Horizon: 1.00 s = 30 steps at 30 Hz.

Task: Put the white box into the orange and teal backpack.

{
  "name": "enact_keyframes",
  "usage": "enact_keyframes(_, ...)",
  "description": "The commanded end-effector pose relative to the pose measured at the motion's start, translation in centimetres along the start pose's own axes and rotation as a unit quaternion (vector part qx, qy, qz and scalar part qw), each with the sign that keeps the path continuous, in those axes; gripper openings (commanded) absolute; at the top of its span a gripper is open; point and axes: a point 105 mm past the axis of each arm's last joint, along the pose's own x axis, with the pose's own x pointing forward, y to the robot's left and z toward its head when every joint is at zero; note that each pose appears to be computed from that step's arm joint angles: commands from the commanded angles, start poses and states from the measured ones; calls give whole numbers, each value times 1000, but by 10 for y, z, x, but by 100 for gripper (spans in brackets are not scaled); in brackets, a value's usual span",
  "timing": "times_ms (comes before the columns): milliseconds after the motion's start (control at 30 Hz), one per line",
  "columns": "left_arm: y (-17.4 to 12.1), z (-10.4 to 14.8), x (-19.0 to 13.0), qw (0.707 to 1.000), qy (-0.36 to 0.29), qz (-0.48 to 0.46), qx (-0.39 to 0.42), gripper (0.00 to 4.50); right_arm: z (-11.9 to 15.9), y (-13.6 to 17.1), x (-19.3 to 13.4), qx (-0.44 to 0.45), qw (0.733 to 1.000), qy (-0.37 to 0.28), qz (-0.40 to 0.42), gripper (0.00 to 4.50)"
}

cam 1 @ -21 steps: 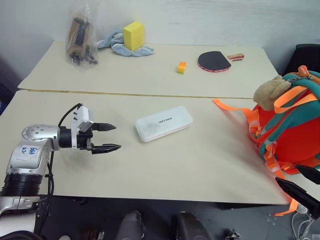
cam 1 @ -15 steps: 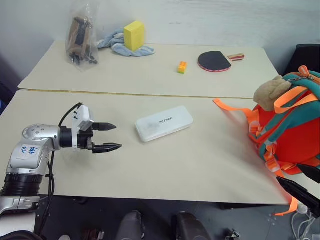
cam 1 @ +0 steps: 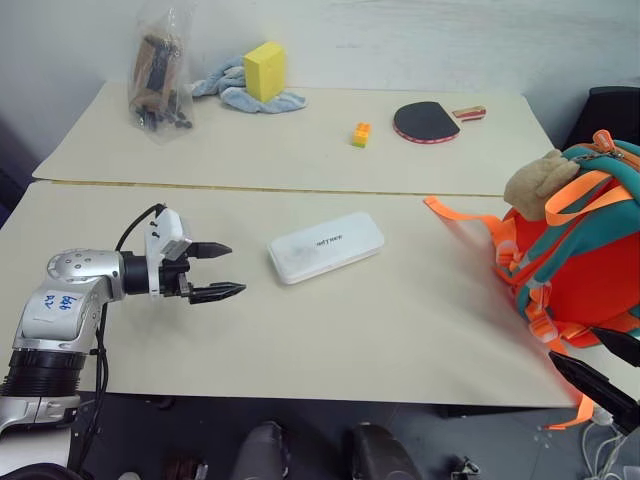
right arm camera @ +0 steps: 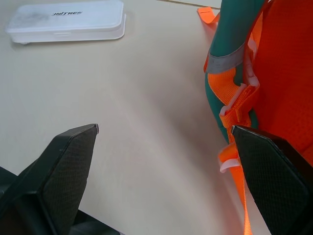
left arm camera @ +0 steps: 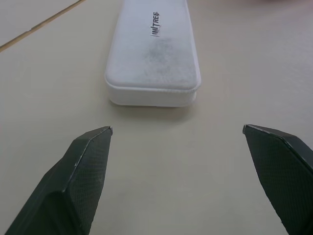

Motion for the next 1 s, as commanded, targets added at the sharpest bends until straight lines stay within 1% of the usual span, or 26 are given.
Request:
enact_keyframes(33, 2, 11, -3, 1000, -11, 9, 14, 449, 9, 3, 3, -17, 1000, -13, 3, 445)
enact_keyframes(100, 0, 12, -5, 1000, -13, 10, 11, 449, 17, 17, 12, -26, 999, -22, 34, 445)
enact_keyframes(133, -2, 10, -6, 1000, -9, 11, 11, 431, 23, 28, 22, -33, 997, -31, 56, 428)
enact_keyframes(200, -6, 7, -7, 1000, -5, 11, 12, 392, 29, 39, 33, -38, 995, -41, 78, 387)
enact_keyframes(267, -7, 3, -6, 1000, 0, 19, 16, 329, 31, 50, 49, -57, 993, -36, 101, 318)
enact_keyframes(300, -5, 0, -5, 999, 2, 29, 17, 305, 32, 55, 61, -70, 990, -34, 114, 290)
enact_keyframes(367, -2, -3, 0, 999, 2, 44, 20, 238, 35, 61, 83, -91, 986, -32, 134, 216)
enact_keyframes(467, -2, -3, 10, 998, -3, 50, 23, 142, 41, 63, 117, -119, 982, -30, 147, 108)
enact_keyframes(567, -3, -3, 24, 998, -11, 53, 24, 44, 48, 59, 148, -139, 979, -30, 143, 1)
enact_keyframes(600, -4, -3, 27, 998, -12, 53, 25, 10, 50, 58, 156, -143, 979, -30, 142, 0)
enact_keyframes(633, -5, -2, 31, 998, -13, 54, 26, 3, 52, 56, 162, -148, 978, -30, 140, 0)
enact_keyframes(733, -4, -4, 50, 997, -8, 81, 7, 3, 54, 44, 189, -174, 978, -23, 113, 0)
enact_keyframes(800, -4, -6, 55, 996, 0, 91, 0, 3, 54, 39, 202, -183, 978, -20, 99, 0)
enact_keyframes(1000, 1, -13, 56, 994, 12, 110, -7, 3, 63, 29, 253, -192, 980, -20, 47, 0)
